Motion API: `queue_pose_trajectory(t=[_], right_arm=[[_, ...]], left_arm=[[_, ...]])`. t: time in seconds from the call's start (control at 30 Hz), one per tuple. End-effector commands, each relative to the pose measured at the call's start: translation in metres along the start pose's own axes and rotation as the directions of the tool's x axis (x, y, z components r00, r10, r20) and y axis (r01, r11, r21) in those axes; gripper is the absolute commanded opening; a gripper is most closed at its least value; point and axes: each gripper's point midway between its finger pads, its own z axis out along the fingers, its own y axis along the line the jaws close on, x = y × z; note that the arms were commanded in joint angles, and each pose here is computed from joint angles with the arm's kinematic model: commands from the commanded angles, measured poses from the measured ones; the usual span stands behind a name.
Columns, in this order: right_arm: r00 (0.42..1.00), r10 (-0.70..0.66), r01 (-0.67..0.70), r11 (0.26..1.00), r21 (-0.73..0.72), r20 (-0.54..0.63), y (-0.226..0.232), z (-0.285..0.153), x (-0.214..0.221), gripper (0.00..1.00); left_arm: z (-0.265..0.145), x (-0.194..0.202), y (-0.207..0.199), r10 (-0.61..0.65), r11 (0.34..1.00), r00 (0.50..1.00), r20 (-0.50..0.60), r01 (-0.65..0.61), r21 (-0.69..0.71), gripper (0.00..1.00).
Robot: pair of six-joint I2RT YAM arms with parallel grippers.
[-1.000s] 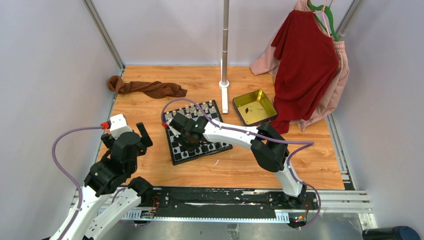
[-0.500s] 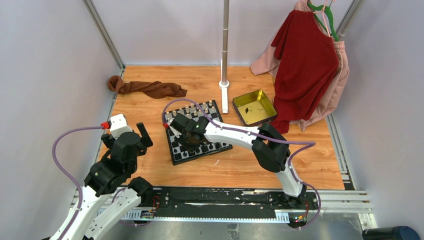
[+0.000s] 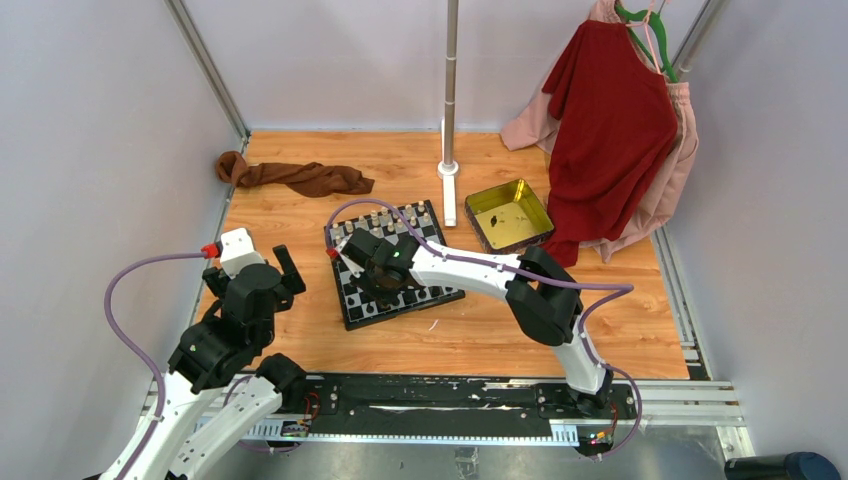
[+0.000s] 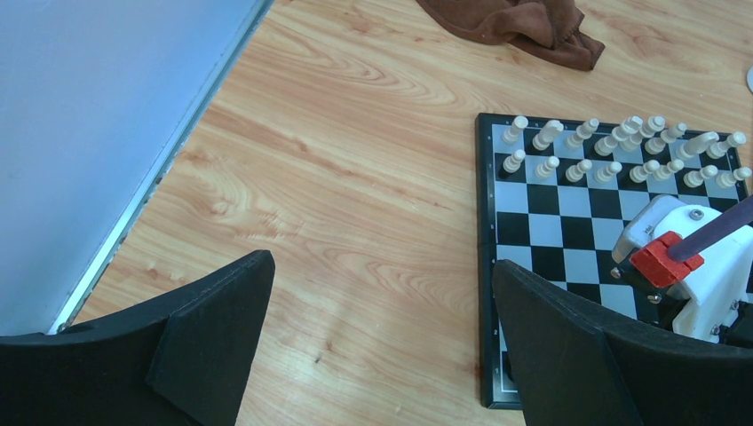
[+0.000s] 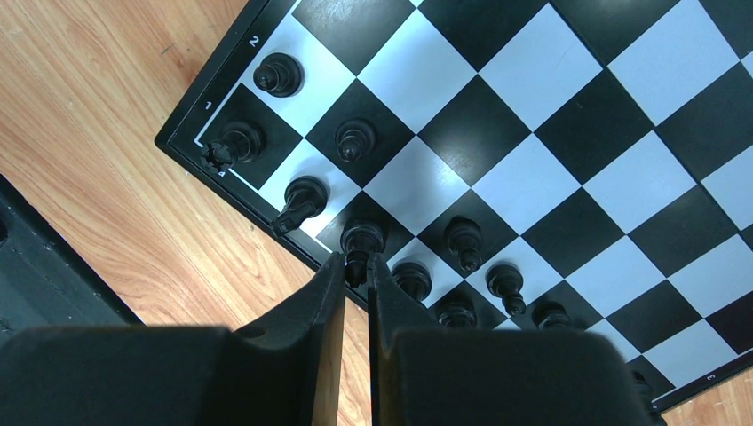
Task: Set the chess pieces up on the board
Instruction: Adjust the chess piece on the chessboard.
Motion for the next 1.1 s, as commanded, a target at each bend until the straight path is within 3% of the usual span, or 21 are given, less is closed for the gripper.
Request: queue_pose_trajectory(t=[0.0, 0.27, 0.47, 0.57, 1.07], right_arm=[[1.000, -0.008, 0.008, 1.000, 0.005, -0.013, 0.004, -0.012, 0.006, 0.00], [1.000, -0.006, 0.006, 1.000, 0.007, -0.020, 0.004, -0.010, 0.009, 0.03], [1.000, -0.006, 0.007, 1.000, 0.009, -0.021, 0.004, -0.010, 0.009, 0.23], [1.000, -0.007, 0.007, 1.000, 0.010, -0.016, 0.004, -0.011, 0.007, 0.28], [0.999, -0.017, 0.017, 1.000, 0.006, 0.042, 0.005, -0.024, -0.010, 0.31]], left_arm=[[0.000, -0.002, -0.001, -0.008, 1.000, 1.000, 0.014, 0.008, 0.004, 1.00], [0.000, -0.001, -0.001, -0.007, 1.000, 1.000, 0.013, 0.007, 0.007, 1.00], [0.001, -0.001, -0.002, -0.005, 1.000, 1.000, 0.011, 0.005, 0.007, 1.00], [0.001, -0.001, -0.002, -0.004, 1.000, 1.000, 0.010, 0.004, 0.008, 1.00], [0.001, -0.001, -0.002, -0.002, 1.000, 1.000, 0.008, 0.002, 0.007, 1.00]])
